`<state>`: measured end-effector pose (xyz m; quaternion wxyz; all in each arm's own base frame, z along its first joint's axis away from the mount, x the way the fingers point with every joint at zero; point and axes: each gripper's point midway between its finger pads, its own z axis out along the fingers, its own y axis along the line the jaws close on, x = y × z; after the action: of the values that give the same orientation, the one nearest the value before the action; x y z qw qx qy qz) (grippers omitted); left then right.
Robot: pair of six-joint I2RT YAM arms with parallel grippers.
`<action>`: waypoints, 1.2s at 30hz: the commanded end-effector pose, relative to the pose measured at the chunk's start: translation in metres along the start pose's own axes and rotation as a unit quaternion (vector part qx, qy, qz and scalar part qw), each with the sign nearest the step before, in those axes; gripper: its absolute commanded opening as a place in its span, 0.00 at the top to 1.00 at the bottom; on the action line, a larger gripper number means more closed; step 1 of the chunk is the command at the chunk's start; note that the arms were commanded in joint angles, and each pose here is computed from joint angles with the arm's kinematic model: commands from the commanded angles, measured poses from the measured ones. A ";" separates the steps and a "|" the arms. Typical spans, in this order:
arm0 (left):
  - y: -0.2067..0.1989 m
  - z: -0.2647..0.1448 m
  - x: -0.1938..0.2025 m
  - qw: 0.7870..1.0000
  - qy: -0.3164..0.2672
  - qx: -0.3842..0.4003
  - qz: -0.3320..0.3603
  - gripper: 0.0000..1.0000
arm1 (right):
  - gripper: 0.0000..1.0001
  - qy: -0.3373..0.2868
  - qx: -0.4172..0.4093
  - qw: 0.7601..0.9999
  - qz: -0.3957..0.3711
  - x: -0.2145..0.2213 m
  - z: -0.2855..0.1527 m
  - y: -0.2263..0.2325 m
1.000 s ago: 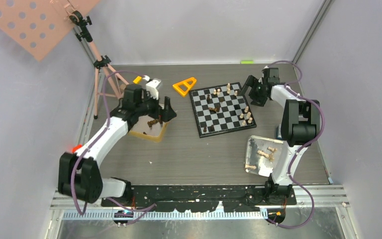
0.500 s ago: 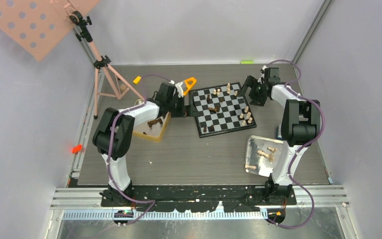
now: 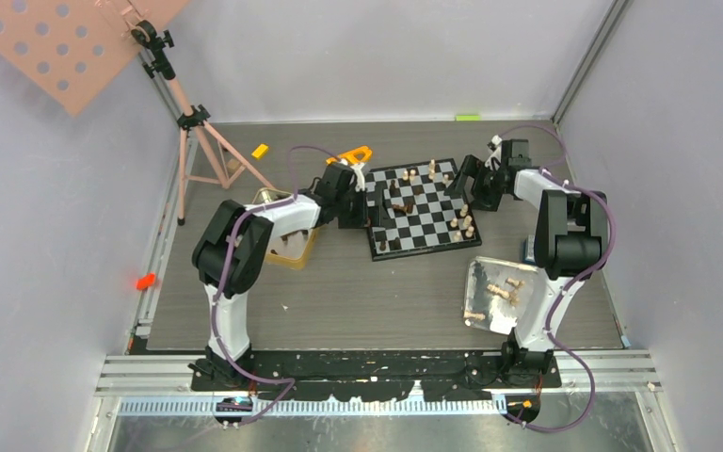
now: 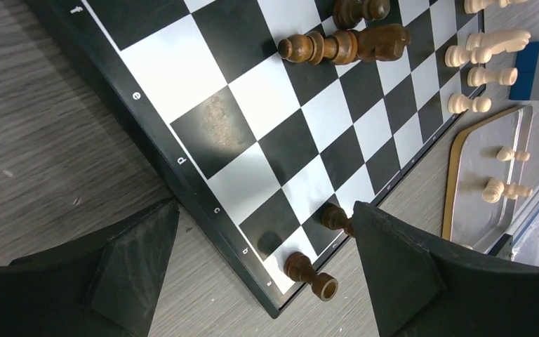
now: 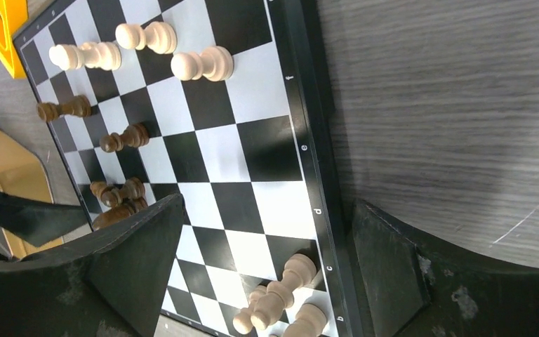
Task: Set up the chess pieces on the board
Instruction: Move the chessboard to the center of the board.
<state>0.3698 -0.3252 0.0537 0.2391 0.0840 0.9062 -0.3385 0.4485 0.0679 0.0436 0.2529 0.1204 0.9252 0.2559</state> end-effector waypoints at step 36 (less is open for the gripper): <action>-0.009 -0.120 0.097 0.988 0.074 0.039 0.128 0.02 | 0.04 0.041 -0.070 0.981 -0.175 0.129 -0.097 0.066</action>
<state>0.2282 -0.2454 0.0611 0.1698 0.1997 0.9112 -0.3177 0.2788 0.1393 0.0832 0.2100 -0.0414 0.9234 0.3185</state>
